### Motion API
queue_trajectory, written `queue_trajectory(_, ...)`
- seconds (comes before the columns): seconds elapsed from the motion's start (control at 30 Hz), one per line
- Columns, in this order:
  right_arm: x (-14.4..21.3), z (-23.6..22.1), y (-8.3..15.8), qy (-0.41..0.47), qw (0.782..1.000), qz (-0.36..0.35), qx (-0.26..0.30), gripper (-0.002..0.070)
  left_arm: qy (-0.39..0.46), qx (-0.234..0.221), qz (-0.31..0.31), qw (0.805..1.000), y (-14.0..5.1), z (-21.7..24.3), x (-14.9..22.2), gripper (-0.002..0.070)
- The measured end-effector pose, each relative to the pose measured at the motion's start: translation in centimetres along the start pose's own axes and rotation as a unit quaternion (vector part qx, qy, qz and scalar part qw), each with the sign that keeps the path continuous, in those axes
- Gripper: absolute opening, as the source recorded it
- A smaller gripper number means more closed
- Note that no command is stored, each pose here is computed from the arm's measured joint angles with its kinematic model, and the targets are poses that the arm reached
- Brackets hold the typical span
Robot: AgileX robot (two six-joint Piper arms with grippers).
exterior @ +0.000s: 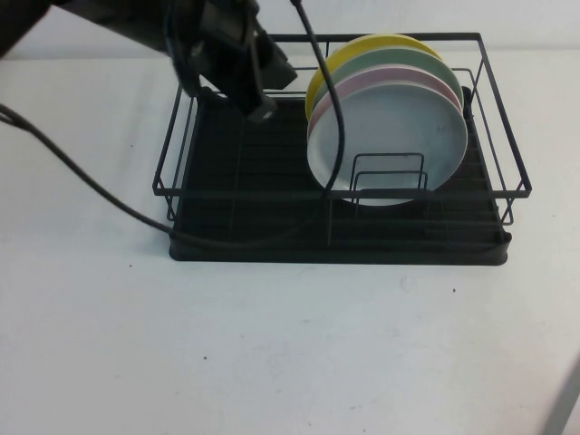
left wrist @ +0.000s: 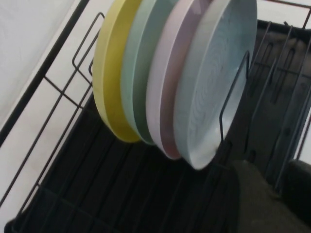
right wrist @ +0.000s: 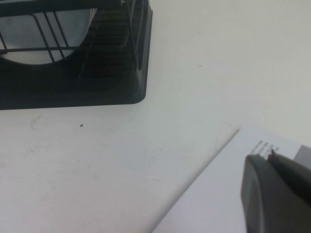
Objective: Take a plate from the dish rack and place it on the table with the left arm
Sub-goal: Grasp the plate from the shelf
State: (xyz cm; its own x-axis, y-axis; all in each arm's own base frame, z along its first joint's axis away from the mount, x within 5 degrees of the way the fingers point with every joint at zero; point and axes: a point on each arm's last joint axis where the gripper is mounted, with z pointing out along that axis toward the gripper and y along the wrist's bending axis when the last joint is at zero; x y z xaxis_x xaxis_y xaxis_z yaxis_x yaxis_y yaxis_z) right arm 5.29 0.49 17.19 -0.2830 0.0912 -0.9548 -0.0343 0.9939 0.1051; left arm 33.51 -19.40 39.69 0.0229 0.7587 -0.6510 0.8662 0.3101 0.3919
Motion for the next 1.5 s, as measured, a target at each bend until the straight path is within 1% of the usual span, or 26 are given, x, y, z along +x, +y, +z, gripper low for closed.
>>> queue_trajectory(0.13, 0.0, 0.0, 0.0, 0.0, 1.0, 0.0, 0.0, -0.0018, -0.016, -0.003, 0.005, 1.0, 0.1, 2.9, -1.0, 0.0305)
queue_trajectory(0.2, 0.0, 0.0, 0.0, 0.0, 1.0, 0.0, 0.0, -0.0018, -0.028, -0.002, -0.003, 1.0, -0.1, 4.2, -1.2, 0.0374)
queue_trajectory(0.23, 0.0, 0.0, 0.0, 0.0, 1.0, 0.0, 0.0, -0.0018, -0.034, 0.002, -0.012, 0.999, -0.1, 5.0, -1.2, 0.0393)
queue_trajectory(0.33, 0.0, 0.0, 0.0, 0.0, 1.0, 0.0, 0.0, -0.0018, -0.048, 0.018, -0.034, 0.998, -0.5, 7.1, -1.1, 0.0419)
queue_trajectory(0.43, 0.0, 0.0, 0.0, 0.0, 1.0, 0.0, 0.0, -0.0018, -0.059, 0.03, -0.031, 0.997, -0.7, 8.9, -0.8, 0.0426)
queue_trajectory(0.57, 0.0, 0.0, 0.0, 0.0, 1.0, 0.0, 0.0, -0.0018, -0.08, 0.035, -0.018, 0.996, -0.8, 10.4, -0.6, 0.0428)
queue_trajectory(0.73, 0.0, 0.0, 0.0, 0.0, 1.0, 0.0, 0.0, -0.0018, -0.099, 0.027, -0.009, 0.995, -0.8, 11.5, -0.7, 0.0429)
queue_trajectory(0.97, 0.0, 0.0, 0.0, 0.0, 1.0, 0.0, 0.0, -0.0018, -0.091, 0.015, -0.004, 0.996, -0.7, 13.8, 0.4, 0.043)
queue_trajectory(1.1, 0.0, 0.0, 0.0, 0.0, 1.0, 0.0, 0.0, -0.0018, -0.088, -0.005, -0.009, 0.996, -0.4, 15.3, 1.1, 0.043)
queue_trajectory(1.27, 0.0, 0.0, 0.0, 0.0, 1.0, 0.0, 0.0, -0.0018, -0.081, -0.007, -0.014, 0.997, -0.5, 16.5, 1.8, 0.0424)
queue_trajectory(1.33, 0.0, 0.0, 0.0, 0.0, 1.0, 0.0, 0.0, -0.0018, -0.08, -0.008, -0.015, 0.997, -0.5, 16.7, 1.9, 0.0393)
queue_trajectory(1.37, 0.0, 0.0, 0.0, 0.0, 1.0, 0.0, 0.0, -0.0018, -0.081, -0.01, -0.015, 0.997, -0.5, 16.7, 1.9, 0.0359)
queue_trajectory(1.4, 0.0, 0.0, 0.0, 0.0, 1.0, 0.0, 0.0, -0.0018, -0.08, -0.011, -0.015, 0.997, -0.5, 16.7, 1.9, 0.0313)
queue_trajectory(1.5, 0.0, 0.0, 0.0, 0.0, 1.0, 0.0, 0.0, -0.0018, -0.082, -0.016, -0.015, 0.996, -0.4, 16.6, 1.8, 0.0144)
